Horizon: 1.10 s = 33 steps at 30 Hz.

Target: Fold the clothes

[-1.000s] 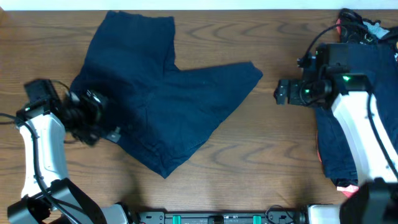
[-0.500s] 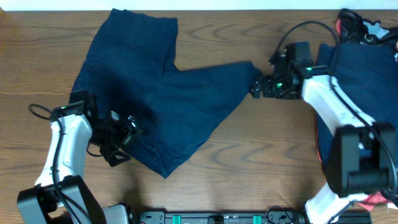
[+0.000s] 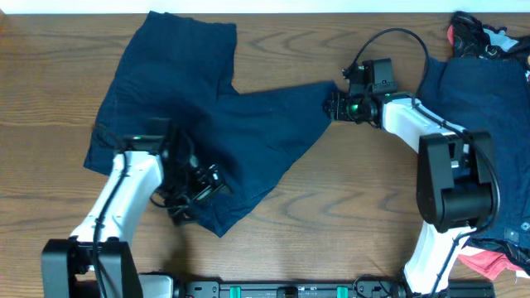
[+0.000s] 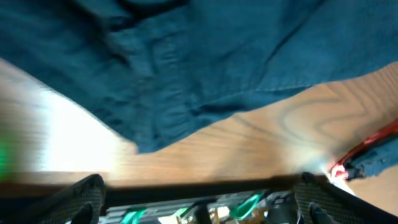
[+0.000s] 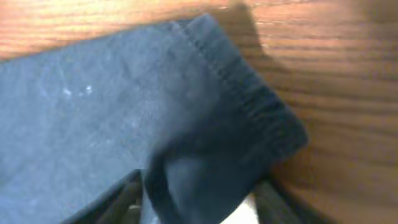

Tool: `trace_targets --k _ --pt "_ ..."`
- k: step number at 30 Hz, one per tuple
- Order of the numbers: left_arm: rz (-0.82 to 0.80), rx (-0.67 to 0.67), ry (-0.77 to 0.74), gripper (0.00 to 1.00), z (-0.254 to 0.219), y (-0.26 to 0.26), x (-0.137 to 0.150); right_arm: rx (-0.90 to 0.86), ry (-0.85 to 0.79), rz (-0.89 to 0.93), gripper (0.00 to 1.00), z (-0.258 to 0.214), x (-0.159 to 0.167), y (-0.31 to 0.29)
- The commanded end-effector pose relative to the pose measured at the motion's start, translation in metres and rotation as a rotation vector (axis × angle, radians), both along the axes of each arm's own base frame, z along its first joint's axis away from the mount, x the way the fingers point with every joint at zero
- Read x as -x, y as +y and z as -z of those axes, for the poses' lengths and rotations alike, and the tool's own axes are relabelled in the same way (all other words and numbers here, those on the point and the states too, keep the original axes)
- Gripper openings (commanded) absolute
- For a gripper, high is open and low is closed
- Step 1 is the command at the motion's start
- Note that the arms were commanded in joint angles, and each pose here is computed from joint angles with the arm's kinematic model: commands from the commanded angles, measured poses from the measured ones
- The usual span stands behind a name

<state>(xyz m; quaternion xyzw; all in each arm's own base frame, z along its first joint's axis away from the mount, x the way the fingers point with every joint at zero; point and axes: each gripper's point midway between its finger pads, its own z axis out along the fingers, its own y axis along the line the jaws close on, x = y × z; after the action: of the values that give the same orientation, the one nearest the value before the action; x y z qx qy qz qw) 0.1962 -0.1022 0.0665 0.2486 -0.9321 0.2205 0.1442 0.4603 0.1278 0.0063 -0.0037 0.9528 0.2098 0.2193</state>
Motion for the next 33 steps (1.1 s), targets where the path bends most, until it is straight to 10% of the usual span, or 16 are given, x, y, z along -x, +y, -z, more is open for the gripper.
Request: trace_targets --k 1,10,23,30,33 --pt "-0.104 -0.038 0.072 0.98 0.007 -0.016 0.006 -0.008 0.064 0.007 0.13 0.019 0.01 0.011" --pt "-0.382 -0.215 0.225 0.98 0.058 -0.044 0.043 0.042 0.08 0.09 0.01 0.022 0.006 -0.024" --pt "-0.689 -0.511 -0.081 1.0 0.087 -0.001 0.003 0.07 0.181 0.145 0.05 0.033 0.024 -0.069" --pt "-0.688 -0.521 -0.09 0.15 0.087 0.001 0.002 0.072 0.209 0.148 0.01 0.035 0.03 -0.07" --pt "-0.634 -0.508 -0.092 0.06 0.087 -0.001 0.004 0.076 0.247 0.147 0.01 0.038 0.039 -0.071"
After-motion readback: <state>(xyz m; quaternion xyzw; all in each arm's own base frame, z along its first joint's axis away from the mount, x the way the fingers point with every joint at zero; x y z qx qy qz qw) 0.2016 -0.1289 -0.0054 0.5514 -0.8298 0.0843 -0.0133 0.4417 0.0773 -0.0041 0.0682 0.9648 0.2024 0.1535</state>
